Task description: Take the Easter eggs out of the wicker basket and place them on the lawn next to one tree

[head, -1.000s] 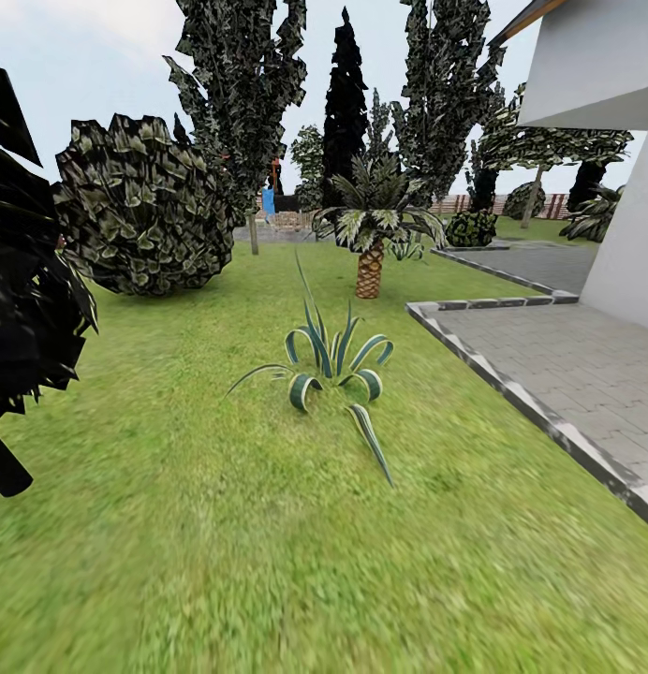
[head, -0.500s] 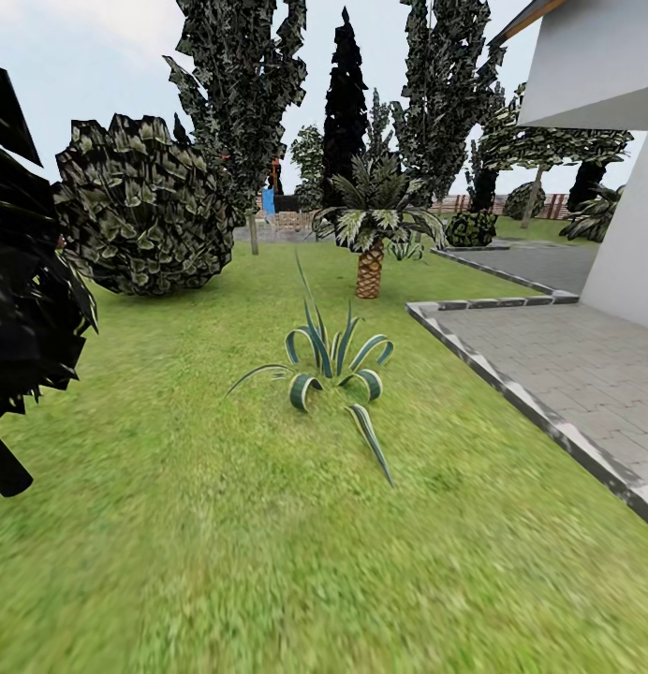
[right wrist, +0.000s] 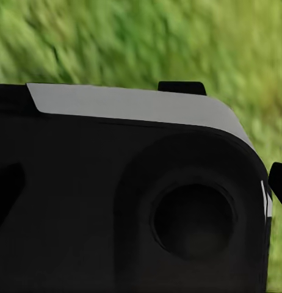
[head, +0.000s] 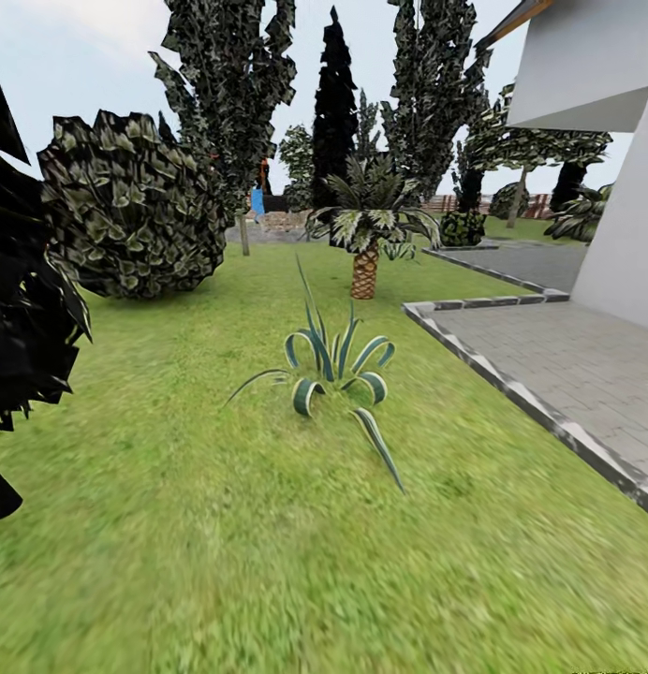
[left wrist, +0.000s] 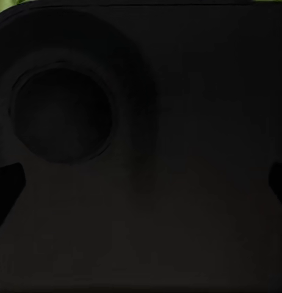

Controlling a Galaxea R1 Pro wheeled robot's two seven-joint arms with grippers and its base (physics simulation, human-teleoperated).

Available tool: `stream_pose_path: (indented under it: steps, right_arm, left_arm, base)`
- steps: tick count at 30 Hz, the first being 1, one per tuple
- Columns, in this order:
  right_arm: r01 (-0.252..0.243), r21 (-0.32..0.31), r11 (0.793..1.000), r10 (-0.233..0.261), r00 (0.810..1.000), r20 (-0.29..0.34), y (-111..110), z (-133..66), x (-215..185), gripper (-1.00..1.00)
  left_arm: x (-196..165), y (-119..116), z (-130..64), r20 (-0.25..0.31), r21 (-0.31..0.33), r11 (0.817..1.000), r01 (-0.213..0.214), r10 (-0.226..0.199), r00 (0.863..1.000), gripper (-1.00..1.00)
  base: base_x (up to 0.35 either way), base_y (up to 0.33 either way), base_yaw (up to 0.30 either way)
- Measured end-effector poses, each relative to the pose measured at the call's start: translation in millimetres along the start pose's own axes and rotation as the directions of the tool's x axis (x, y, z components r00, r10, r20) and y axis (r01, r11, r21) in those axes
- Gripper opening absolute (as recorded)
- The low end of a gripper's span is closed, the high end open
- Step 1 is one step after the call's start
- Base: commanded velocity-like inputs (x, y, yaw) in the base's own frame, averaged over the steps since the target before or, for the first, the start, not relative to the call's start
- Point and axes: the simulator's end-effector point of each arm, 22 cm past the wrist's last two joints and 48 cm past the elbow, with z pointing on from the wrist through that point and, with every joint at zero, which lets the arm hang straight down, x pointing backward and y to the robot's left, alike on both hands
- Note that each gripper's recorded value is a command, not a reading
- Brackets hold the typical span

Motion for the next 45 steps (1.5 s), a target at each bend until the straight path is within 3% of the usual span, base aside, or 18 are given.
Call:
stream_pose_path:
  steps: [18, 45]
  right_arm:
    - [0.000, 0.001, 1.000, 0.000, 1.000, 0.007, -1, 0.0, -2, 1.00]
    - [0.001, 0.002, 1.000, -0.001, 1.000, 0.028, -1, 0.1, -11, 1.00]
  left_arm:
    - [-2, 1, 0.0, 0.006, -0.004, 1.000, 0.000, 0.000, 1.000, 1.00]
    - [-10, 0, -0.2, 0.025, -0.003, 1.000, -0.002, 0.002, 1.000, 1.00]
  base:
    - [0.243, 0.175, -0.252]
    - [0.232, 0.008, -0.247]
